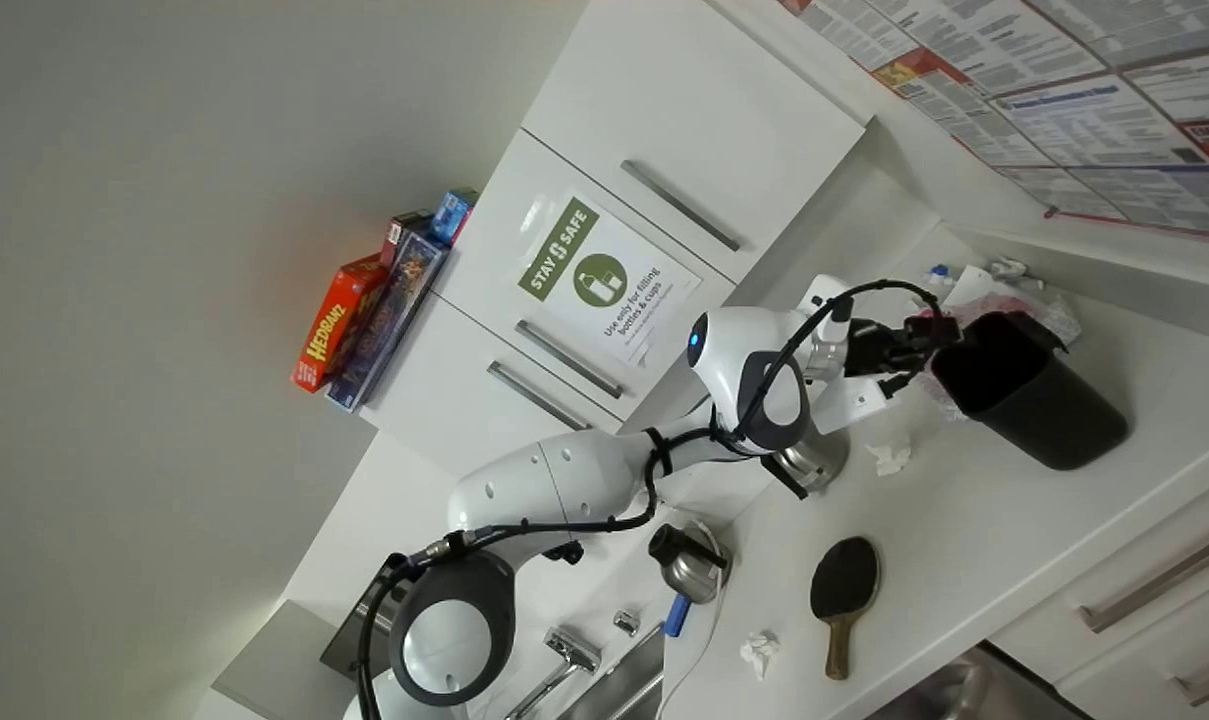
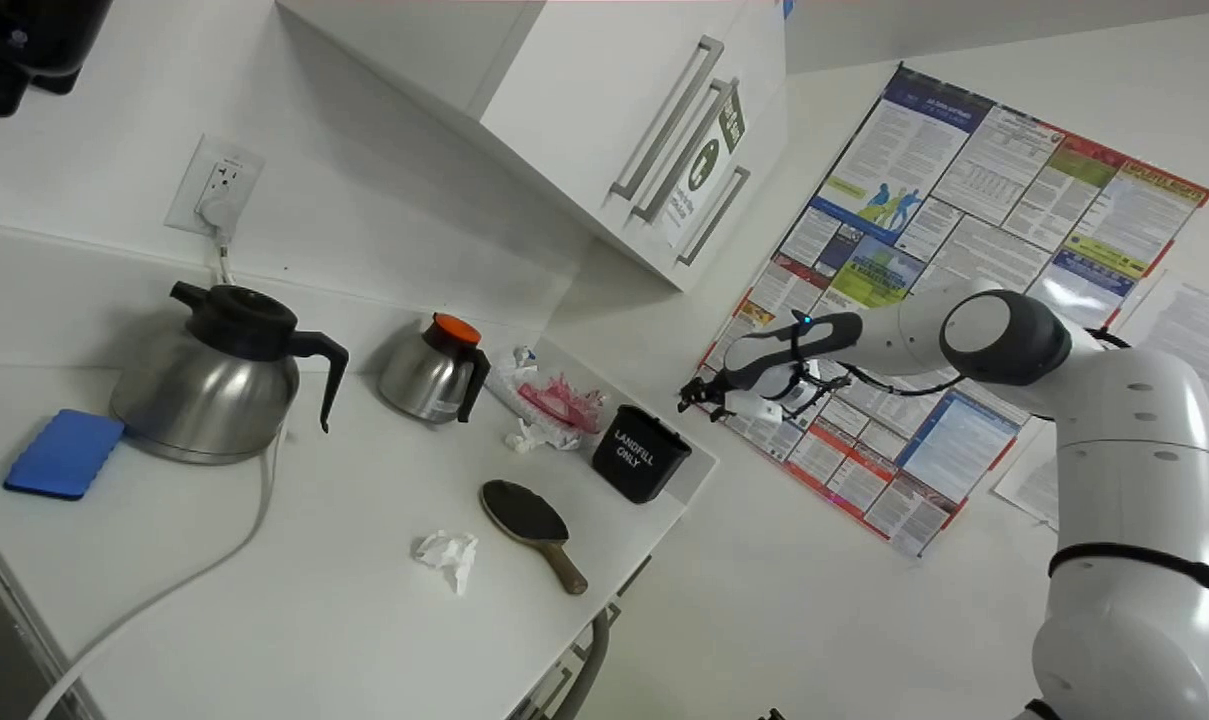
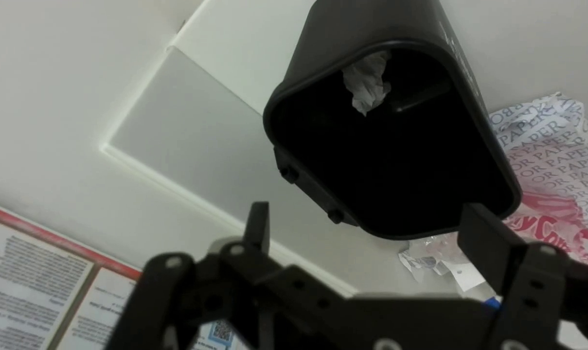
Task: Put the trash in the bin
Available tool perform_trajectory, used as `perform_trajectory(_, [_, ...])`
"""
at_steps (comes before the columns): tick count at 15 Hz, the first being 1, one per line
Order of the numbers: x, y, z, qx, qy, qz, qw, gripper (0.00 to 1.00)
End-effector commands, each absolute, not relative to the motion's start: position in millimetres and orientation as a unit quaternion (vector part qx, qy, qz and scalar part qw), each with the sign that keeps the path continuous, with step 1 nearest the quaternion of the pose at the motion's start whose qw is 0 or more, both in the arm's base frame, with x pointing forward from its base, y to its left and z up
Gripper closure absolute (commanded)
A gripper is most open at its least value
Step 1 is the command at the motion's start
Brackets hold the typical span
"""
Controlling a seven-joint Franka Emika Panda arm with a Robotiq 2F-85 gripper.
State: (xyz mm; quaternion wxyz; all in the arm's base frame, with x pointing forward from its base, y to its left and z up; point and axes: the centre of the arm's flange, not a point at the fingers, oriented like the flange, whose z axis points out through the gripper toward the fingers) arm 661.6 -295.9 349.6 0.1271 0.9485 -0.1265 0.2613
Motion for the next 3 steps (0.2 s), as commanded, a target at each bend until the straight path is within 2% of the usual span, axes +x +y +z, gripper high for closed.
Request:
perform_trajectory(1, [661.6,-295.7,349.4,0.949,-0.126,0.261,0.127,0.0])
perform_trajectory(3, [661.7,-295.6,348.4,0.949,-0.126,0.26,0.127,0.0])
